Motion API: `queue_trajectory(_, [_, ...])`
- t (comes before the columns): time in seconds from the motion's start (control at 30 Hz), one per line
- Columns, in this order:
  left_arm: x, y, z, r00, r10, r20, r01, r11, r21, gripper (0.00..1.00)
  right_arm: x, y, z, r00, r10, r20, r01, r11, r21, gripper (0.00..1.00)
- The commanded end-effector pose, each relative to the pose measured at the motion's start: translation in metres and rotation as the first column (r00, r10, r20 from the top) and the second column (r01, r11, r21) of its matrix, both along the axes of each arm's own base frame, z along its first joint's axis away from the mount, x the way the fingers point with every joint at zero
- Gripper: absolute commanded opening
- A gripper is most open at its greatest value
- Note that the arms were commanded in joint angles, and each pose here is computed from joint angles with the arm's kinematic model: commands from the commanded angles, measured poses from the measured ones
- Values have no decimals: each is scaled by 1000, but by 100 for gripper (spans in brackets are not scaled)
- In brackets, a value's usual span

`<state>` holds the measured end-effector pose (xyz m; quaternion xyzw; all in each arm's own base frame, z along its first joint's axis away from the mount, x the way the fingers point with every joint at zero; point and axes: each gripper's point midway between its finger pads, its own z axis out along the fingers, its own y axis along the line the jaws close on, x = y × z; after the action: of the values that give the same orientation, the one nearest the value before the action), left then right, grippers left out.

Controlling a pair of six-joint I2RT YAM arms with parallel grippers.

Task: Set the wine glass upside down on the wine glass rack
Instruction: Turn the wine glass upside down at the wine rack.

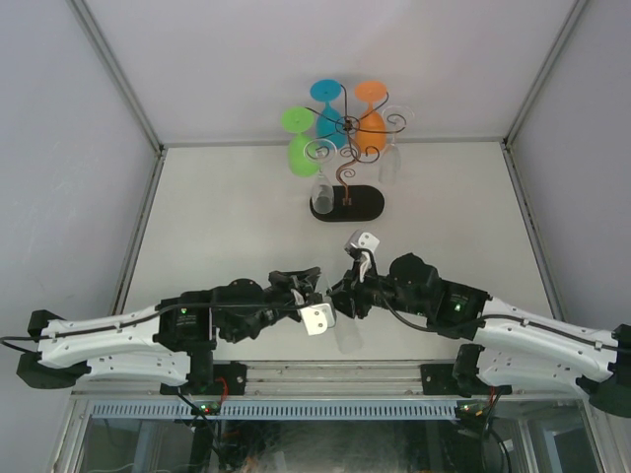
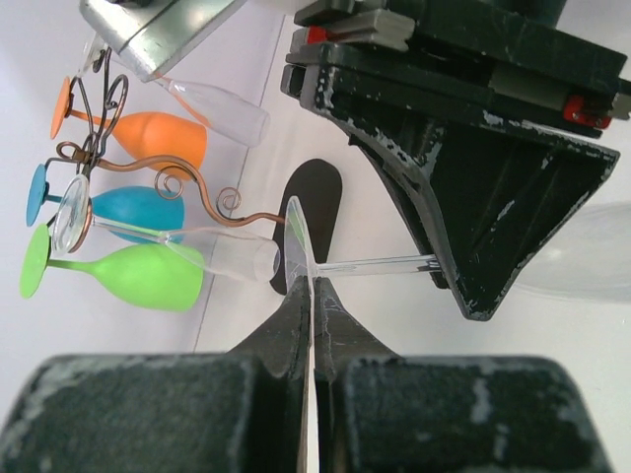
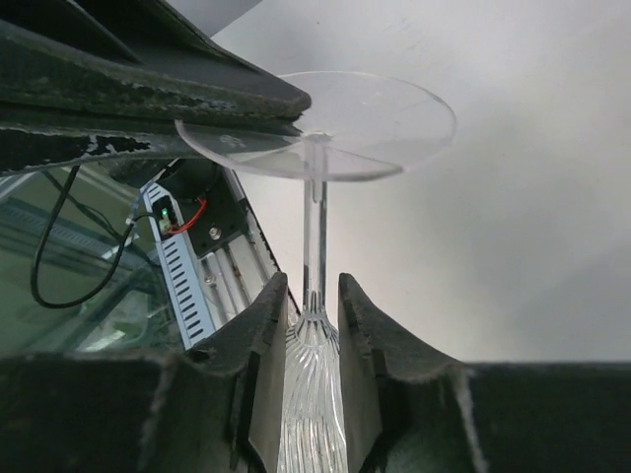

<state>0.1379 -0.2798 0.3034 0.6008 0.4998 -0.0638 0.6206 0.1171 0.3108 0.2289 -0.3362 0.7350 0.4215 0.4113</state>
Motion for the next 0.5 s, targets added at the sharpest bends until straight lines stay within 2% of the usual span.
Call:
queue_trajectory(0.0, [2, 3, 35, 1000, 18, 21, -16, 994, -111, 0, 12, 13, 33, 991, -59, 123, 50, 996, 74, 19])
queue_trajectory(0.27, [5, 9, 35, 999, 46, 23, -42, 992, -119, 0, 15, 12, 35, 979, -121, 165, 103, 989, 110, 0])
queue_trajectory(0.47, [6, 13, 39, 998, 56, 28, -51, 989, -142, 0, 18, 5, 37, 973, -158, 165, 134, 980, 150, 0])
